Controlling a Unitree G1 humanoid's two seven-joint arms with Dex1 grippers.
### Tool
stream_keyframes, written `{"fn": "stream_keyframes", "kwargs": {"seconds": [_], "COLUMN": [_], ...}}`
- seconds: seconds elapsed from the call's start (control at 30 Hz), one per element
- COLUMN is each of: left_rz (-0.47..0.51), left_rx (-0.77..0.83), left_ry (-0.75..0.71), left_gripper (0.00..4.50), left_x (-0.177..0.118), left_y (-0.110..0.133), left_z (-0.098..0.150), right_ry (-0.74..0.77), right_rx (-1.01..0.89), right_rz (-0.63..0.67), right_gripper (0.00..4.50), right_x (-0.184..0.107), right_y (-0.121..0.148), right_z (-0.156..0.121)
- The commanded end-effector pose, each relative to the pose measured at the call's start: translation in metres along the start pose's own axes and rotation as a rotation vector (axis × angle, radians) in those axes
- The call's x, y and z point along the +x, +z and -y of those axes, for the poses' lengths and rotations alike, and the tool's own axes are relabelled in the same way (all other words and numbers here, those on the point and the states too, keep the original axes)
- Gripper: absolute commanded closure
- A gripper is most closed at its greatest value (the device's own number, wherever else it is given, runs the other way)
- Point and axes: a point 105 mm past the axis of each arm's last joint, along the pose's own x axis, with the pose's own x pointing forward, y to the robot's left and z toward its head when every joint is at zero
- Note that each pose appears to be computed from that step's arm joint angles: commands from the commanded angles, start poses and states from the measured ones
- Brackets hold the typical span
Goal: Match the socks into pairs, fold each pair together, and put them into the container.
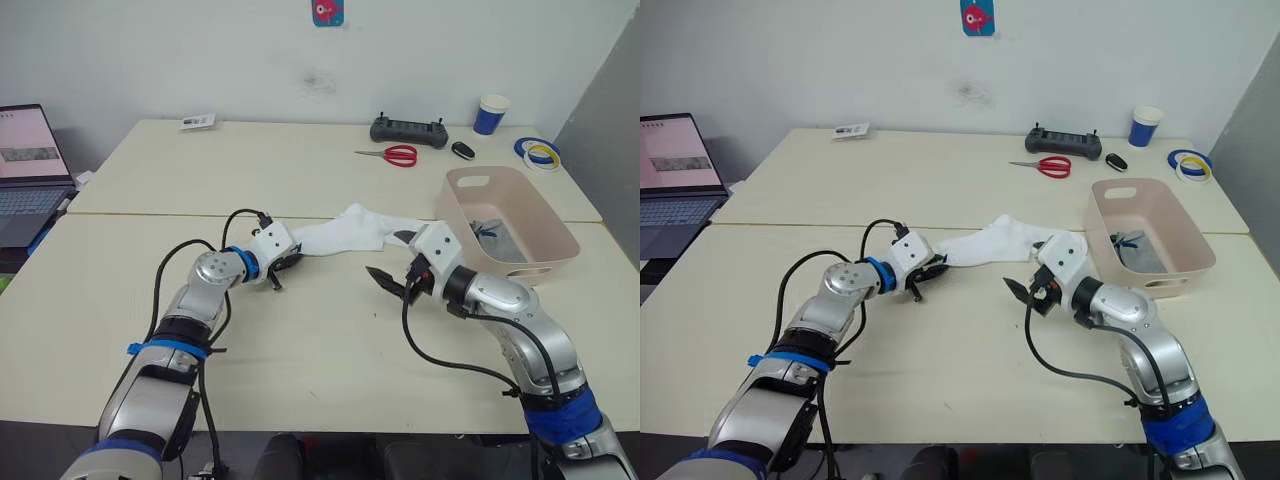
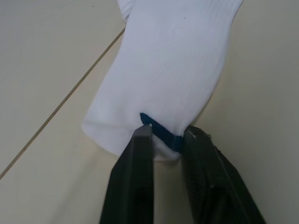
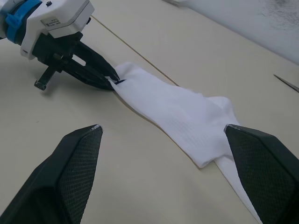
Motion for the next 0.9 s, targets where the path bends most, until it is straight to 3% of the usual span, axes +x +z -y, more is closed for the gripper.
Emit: {"fn": "stream_keyframes", "kwargs": {"seconds": [0.03,0.27,0.37,0.53,0.77,0.9], "left_rz": [0.032,0.108,0.165,0.168,0.216,0.164], "left_rx": [0.011,0.033,0.095,0.168,0.167,0.124], "left_ry": [0.0,-0.069,-0.128,-0.221,-0.367,-0.396], "left_gripper": [4.47,4.47,4.47,4.47,4.47,4.47], "left_x": [0.0,-0.021,-0.038,-0.065,-0.102,-0.117], "left_y": [0.009,0.021,0.033,0.032,0.035,0.019], "left_z": [-0.004,0.011,0.028,0.055,0.096,0.104], "right_ry": [-0.01,0.012,0.032,0.09,0.256,0.393], "right_rx": [-0.043,-0.051,-0.065,-0.116,-0.253,-0.378], "right_rz": [0.051,0.031,0.012,-0.025,-0.101,-0.137], "right_gripper": [0.0,0.0,0.0,0.0,0.0,0.0], "right_x": [-0.001,-0.004,-0.007,-0.011,-0.019,-0.025], "right_y": [0.018,0.013,0.007,-0.002,-0.024,-0.04], "right_z": [0.001,0.0,0.0,-0.002,-0.006,-0.014]}}
